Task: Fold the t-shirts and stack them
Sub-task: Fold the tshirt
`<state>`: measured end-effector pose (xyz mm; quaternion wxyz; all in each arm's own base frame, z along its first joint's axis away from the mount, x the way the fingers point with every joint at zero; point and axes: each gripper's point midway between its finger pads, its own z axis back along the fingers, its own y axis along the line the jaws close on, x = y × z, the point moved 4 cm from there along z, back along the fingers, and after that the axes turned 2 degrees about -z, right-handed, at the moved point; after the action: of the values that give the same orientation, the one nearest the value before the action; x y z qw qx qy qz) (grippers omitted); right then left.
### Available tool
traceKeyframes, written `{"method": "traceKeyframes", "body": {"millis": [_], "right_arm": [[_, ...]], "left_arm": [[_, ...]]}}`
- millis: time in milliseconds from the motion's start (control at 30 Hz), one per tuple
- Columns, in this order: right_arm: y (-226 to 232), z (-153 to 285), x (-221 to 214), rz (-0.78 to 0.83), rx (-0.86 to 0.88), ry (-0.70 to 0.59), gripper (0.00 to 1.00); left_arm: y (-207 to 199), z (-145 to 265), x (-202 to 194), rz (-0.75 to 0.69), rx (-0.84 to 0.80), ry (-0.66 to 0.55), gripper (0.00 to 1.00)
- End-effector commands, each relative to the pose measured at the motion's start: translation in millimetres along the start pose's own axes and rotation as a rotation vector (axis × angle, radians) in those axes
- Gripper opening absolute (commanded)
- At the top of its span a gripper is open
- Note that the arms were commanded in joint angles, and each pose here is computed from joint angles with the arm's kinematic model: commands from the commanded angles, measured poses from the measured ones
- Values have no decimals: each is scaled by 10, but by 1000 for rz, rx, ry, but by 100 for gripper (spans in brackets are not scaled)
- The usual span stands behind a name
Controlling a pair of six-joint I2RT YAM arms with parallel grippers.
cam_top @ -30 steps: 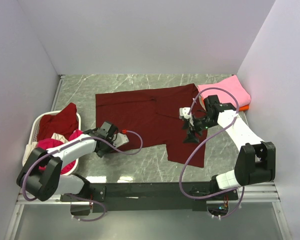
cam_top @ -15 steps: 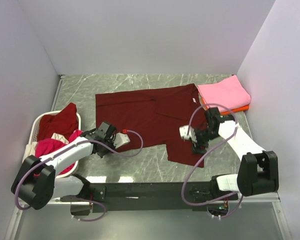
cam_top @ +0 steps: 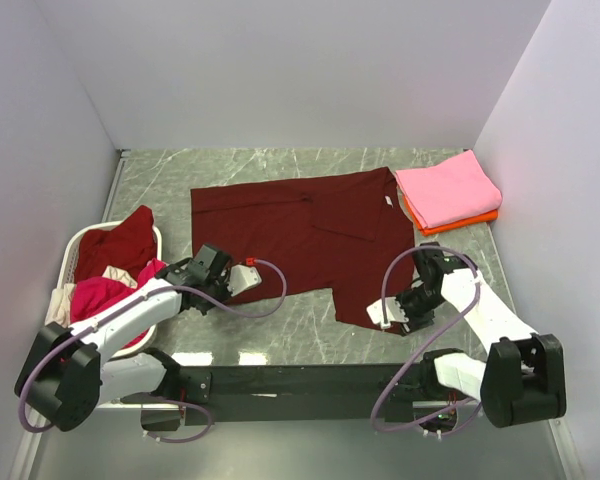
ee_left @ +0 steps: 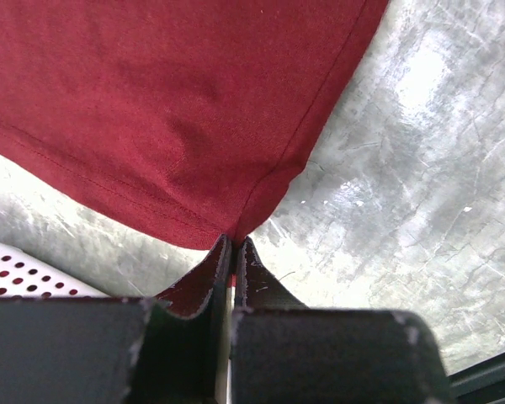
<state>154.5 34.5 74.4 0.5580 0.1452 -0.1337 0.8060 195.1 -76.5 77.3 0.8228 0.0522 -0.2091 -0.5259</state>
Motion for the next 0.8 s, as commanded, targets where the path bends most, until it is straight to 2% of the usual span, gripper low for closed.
{"method": "traceKeyframes", "body": {"millis": [0, 267, 567, 767], "right_arm": [[133, -15, -39, 48, 52, 25, 54], [264, -231, -160, 20, 118, 48, 50], [124, -225, -160, 8, 81, 59, 42], [104, -232, -154, -12, 70, 62, 27]], "left_arm": [[-6, 28, 53, -6, 3, -44, 0], [-15, 22, 41, 1, 5, -43, 0], [-20, 8, 36, 4, -2, -36, 0], [-20, 23, 43, 4, 5, -50, 0]]}}
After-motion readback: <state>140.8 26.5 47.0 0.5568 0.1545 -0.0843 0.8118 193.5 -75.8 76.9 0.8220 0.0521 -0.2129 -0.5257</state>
